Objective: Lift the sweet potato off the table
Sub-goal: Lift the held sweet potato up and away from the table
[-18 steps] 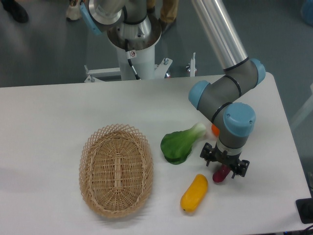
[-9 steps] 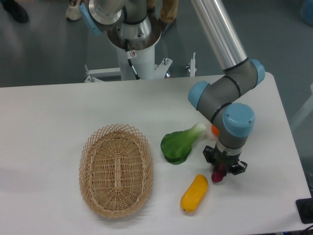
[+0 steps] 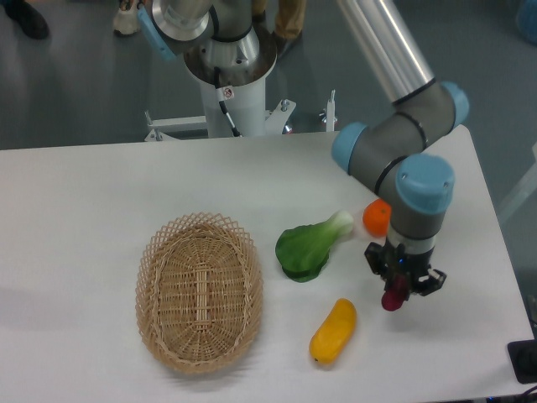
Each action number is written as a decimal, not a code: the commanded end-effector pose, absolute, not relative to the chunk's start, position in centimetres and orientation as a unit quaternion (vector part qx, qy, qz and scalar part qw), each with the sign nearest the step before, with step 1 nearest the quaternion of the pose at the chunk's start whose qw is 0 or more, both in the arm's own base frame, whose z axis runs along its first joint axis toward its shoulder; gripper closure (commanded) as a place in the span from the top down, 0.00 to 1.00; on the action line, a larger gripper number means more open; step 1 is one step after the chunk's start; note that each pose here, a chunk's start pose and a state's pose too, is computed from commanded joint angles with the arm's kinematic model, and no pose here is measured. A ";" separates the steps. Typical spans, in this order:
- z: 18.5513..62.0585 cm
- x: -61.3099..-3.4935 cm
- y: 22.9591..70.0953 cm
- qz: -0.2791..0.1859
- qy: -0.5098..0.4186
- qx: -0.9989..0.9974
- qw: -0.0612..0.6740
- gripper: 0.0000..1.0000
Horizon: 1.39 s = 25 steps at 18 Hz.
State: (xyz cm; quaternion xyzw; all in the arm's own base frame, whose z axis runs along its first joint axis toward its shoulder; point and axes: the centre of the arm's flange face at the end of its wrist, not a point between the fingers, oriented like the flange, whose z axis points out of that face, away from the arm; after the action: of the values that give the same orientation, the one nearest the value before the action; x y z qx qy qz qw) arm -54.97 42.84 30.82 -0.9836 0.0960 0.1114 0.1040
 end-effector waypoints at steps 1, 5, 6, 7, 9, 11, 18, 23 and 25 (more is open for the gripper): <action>31.6 -55.2 42.0 0.110 0.099 -0.983 0.105 0.30; 34.6 -56.2 38.3 0.103 0.121 -0.983 0.094 0.30; 35.1 -56.4 37.6 0.099 0.126 -0.983 0.091 0.30; 35.5 -56.9 36.6 0.096 0.131 -0.983 0.087 0.30; 36.5 -57.5 35.0 0.087 0.144 -0.982 0.080 0.30; 37.3 -58.4 33.0 0.070 0.157 -0.982 0.073 0.30; 39.2 -59.8 29.1 0.062 0.176 -0.980 0.065 0.30; 39.3 -59.9 28.9 0.064 0.174 -0.981 0.064 0.30; 40.0 -59.6 28.9 0.069 0.175 -0.980 0.065 0.30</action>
State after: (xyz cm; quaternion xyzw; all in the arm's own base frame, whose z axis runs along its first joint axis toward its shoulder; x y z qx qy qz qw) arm -59.61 28.89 40.02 -0.9801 0.1745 0.0690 0.0645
